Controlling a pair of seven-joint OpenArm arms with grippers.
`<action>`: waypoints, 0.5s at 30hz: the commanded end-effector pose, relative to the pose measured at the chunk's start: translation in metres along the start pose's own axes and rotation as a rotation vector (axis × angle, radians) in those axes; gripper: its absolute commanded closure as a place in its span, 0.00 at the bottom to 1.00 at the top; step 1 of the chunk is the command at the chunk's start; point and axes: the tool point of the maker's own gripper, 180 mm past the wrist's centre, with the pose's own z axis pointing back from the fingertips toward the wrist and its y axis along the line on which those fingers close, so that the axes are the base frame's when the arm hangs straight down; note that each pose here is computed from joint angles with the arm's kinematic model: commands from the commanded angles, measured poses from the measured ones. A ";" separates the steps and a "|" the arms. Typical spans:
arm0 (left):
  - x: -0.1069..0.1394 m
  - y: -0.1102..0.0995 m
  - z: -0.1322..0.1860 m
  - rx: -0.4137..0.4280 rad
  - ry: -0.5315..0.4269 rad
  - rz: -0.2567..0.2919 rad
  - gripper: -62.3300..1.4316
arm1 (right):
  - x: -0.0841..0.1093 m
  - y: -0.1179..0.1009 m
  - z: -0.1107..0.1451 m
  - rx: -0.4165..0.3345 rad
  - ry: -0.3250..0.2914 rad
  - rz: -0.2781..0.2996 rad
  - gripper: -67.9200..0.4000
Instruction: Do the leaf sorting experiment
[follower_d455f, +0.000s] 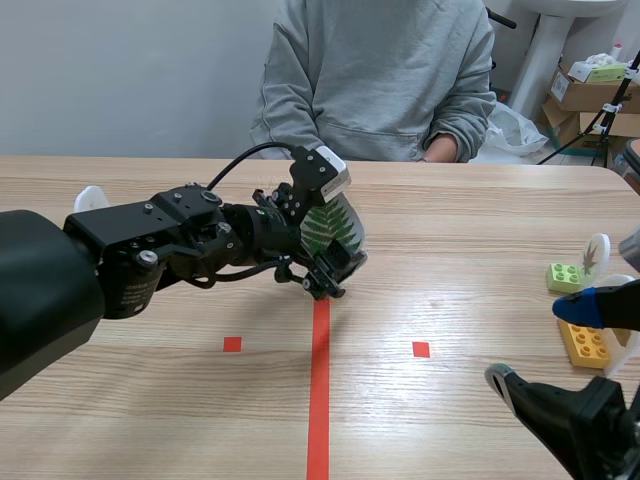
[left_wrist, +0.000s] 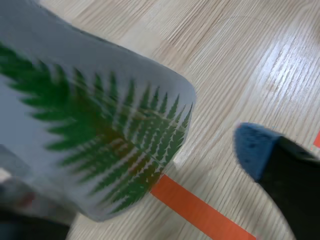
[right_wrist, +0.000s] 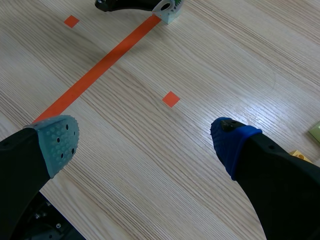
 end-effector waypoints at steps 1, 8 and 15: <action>0.021 0.004 -0.002 0.008 -0.054 -0.012 0.45 | 0.007 0.001 0.001 0.004 -0.022 0.010 0.21; 0.021 0.004 -0.002 0.008 -0.058 -0.012 0.70 | 0.007 0.001 0.001 0.004 -0.022 0.010 0.21; 0.022 0.004 -0.002 0.008 -0.059 -0.012 0.86 | 0.007 0.001 0.001 0.004 -0.022 0.010 0.21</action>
